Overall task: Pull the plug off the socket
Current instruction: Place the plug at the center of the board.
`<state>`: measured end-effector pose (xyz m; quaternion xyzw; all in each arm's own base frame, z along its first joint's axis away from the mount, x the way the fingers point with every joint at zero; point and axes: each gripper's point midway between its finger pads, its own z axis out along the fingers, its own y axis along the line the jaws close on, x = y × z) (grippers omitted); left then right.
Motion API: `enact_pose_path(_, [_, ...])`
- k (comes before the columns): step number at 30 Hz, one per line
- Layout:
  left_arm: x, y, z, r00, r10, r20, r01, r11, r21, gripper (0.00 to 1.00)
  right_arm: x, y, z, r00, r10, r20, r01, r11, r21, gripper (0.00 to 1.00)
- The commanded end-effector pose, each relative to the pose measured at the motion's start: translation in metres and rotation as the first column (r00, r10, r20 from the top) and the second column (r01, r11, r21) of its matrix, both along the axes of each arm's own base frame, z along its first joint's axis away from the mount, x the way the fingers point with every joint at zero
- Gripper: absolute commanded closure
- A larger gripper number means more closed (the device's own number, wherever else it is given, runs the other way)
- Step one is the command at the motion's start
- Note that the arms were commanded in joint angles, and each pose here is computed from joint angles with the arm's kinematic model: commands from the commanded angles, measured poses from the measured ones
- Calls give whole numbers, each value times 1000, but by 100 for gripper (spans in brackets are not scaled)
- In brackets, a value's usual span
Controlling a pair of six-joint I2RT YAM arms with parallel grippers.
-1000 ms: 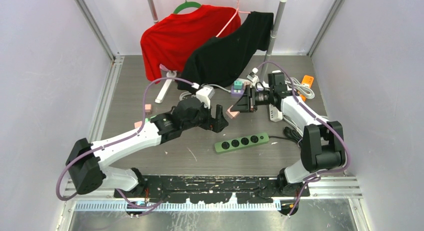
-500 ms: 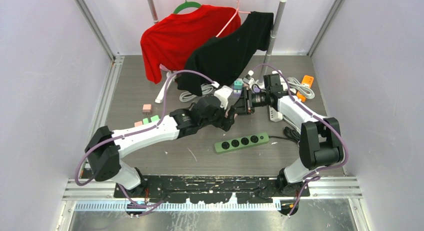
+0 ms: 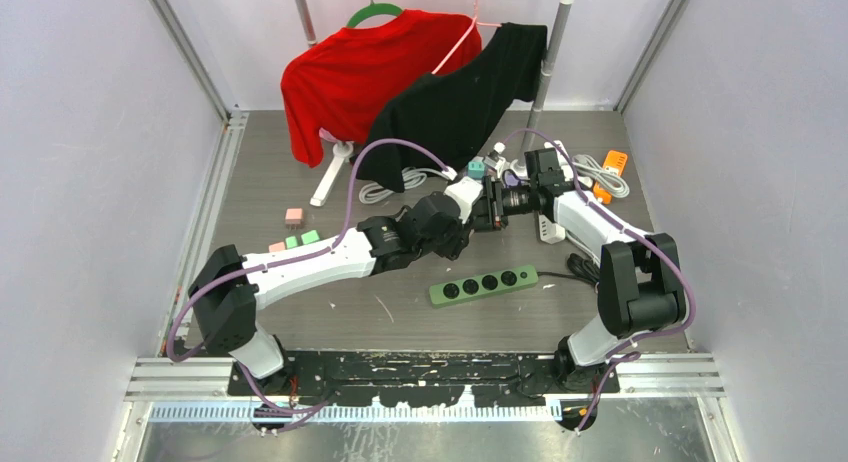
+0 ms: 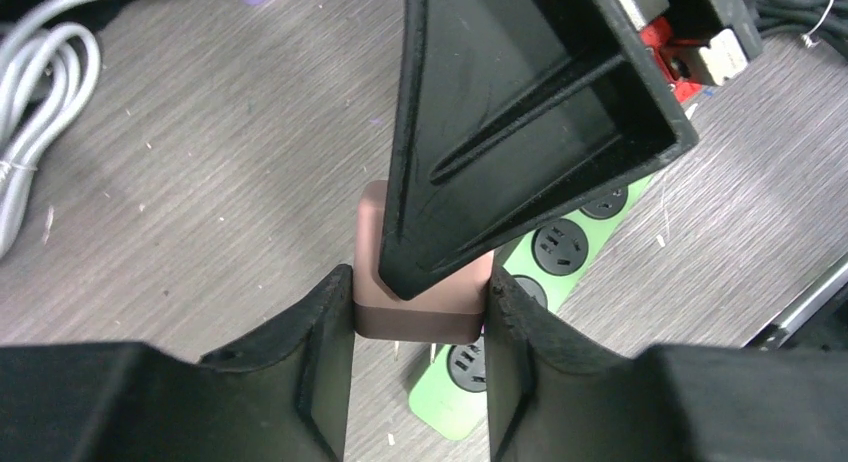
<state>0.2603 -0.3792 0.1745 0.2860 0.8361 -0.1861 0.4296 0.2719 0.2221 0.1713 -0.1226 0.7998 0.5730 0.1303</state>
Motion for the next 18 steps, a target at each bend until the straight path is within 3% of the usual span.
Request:
enact_pose_path(1, [10,7,22,997,45,66,-42,998,-35,85,0,3,19,997,38,67,-40,999,33,77])
enact_pose_path(4, [8,14,23,996,52,79,-48,998,-52,100,-2,3,21,992,54,117,-58,998,32,52])
enact_pose_path(6, [5,19,22,995,55,82,-50,997,-63,100,-3,1,22,984,63,166,-68,998,20,34])
enact_pose_path(7, [3,23,18,995,56,80,-51,997,-59,100,-3,0,22,981,64,186,-67,998,12,10])
enact_pose_path(8, [1,27,15,995,59,77,-55,997,-56,100,-3,0,22,977,65,205,-68,998,7,1])
enact_pose_path(13, [-10,65,-22,987,155,36,-153,986,-63,100,0,-3,18,970,63,236,-57,998,-31,0])
enact_pose_path(18, [-7,127,-52,942,325,-84,-334,932,-140,100,4,-6,11,970,50,239,-36,997,-64,0])
